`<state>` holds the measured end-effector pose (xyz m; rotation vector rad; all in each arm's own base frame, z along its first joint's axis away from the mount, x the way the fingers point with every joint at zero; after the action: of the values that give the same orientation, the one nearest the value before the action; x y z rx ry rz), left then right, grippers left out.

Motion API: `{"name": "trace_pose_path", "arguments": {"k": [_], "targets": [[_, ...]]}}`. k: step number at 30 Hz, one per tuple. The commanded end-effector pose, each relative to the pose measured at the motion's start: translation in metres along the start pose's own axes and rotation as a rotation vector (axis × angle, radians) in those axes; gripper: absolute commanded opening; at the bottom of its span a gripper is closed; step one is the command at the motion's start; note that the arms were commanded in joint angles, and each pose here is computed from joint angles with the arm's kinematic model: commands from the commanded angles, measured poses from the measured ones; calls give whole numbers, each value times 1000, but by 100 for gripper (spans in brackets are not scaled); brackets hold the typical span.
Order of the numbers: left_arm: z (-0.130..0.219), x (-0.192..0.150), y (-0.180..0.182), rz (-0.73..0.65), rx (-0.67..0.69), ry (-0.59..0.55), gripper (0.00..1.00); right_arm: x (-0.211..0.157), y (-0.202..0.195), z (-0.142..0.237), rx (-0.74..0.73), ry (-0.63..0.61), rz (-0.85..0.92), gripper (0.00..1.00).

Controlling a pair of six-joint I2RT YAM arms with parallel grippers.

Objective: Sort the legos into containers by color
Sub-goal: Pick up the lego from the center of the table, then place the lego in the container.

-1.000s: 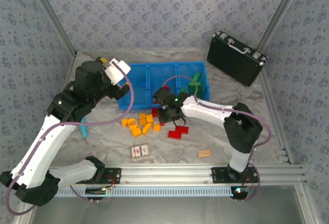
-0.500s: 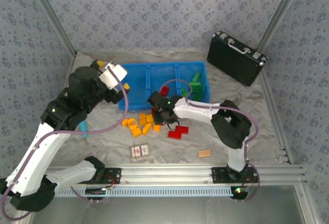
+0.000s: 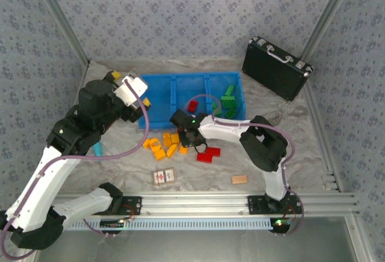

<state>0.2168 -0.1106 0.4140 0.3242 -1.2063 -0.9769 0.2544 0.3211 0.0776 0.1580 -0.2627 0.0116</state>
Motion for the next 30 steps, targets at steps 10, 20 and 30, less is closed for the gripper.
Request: {"name": "trace_pose_path", "arguments": {"k": [10,20,30], "targets": [[-3,8,5,-17,26,-18,100,21,-16,89,-3,-123,100,22],[-9,9,2,-20,2,-11,100,118,6,60,44,-251,163,22],[-13,7,0,-33,3,4,100,139,-1,43,21,-235,180,34]]}}
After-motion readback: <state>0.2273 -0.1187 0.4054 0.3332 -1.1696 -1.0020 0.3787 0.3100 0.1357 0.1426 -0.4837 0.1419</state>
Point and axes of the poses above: each hand's point on the last joint's axis, 136 mm out from that joint toward the fingers, its own z axis back along the fingers, its own y axis along the line the jaws close on, x = y × z, the point moved 5 cm from there along z, back along the fingers, and after that the axes turned 11 degrees about -z, right-handed, at the moved point
